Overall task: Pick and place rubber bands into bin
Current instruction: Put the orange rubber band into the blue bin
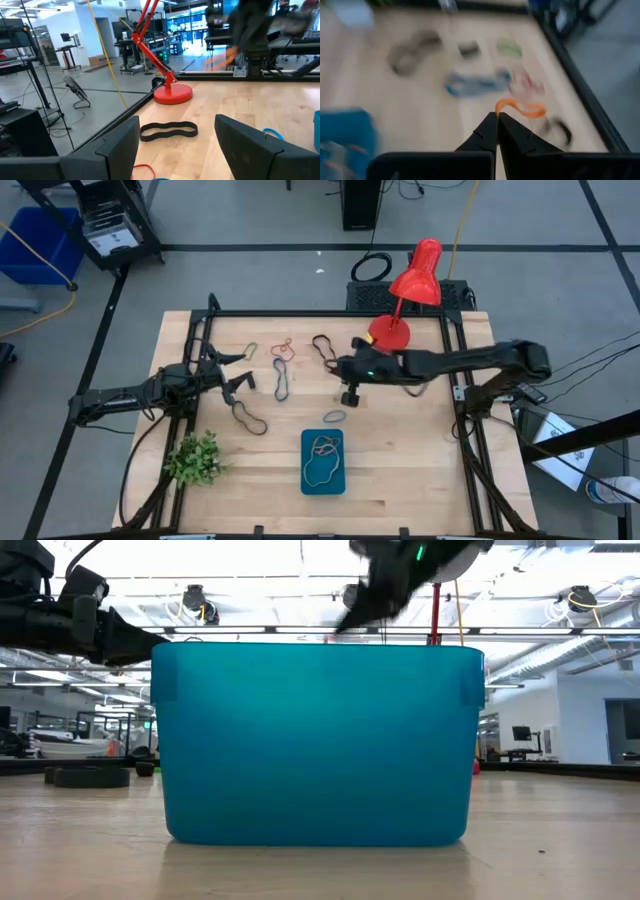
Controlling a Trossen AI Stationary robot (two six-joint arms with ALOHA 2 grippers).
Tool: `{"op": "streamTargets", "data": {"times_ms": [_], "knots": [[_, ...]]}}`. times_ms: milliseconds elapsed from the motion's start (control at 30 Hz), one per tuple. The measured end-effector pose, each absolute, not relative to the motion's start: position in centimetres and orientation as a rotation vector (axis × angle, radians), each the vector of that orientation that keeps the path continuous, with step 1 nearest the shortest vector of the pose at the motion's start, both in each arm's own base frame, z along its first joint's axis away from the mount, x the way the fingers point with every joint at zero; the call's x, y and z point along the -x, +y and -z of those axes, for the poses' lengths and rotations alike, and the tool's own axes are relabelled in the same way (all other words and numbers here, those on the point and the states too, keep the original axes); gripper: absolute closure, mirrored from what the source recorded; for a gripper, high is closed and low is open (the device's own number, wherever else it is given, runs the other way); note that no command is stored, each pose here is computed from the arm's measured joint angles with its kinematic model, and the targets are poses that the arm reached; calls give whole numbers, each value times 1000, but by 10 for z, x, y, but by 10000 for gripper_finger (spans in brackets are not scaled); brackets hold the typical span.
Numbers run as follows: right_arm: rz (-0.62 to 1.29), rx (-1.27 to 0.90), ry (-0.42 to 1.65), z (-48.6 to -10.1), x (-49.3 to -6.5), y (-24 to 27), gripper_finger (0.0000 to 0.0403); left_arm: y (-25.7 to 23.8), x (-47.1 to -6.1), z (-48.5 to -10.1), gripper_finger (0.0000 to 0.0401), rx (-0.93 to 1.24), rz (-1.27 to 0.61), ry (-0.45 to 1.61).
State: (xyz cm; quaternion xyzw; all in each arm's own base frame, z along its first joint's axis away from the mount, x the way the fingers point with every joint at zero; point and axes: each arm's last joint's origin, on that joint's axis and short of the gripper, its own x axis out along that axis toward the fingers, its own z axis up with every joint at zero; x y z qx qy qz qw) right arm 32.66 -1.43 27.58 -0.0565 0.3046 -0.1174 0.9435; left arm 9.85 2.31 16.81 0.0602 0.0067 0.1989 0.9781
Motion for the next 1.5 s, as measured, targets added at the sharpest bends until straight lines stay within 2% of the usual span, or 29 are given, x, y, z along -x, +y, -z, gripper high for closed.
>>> {"op": "streamTargets", "data": {"times_ms": [167,300,467,600,833,1067,1267,1500], "knots": [[148,98,371,-319,-313,19,402,23,-99,-168,134,-121,-401,12],[53,115,231,-337,-307,48,402,23,-99,-168,134,-121,-401,12],[-61,195,222,-338,-307,81,403,23,-99,-168,134,-119,-401,11],[-130,234,314,-321,-315,105,403,23,-99,-168,134,-102,-400,7],[-228,182,534,-263,-339,131,403,23,-99,-168,134,-92,-401,5],[-207,141,683,-213,-357,135,403,23,-99,-168,134,-90,-400,10],[-230,66,761,-191,-365,133,403,23,-99,-168,134,-91,-400,11],[-197,36,818,-183,-365,128,403,23,-99,-168,134,-91,-400,12]]}}
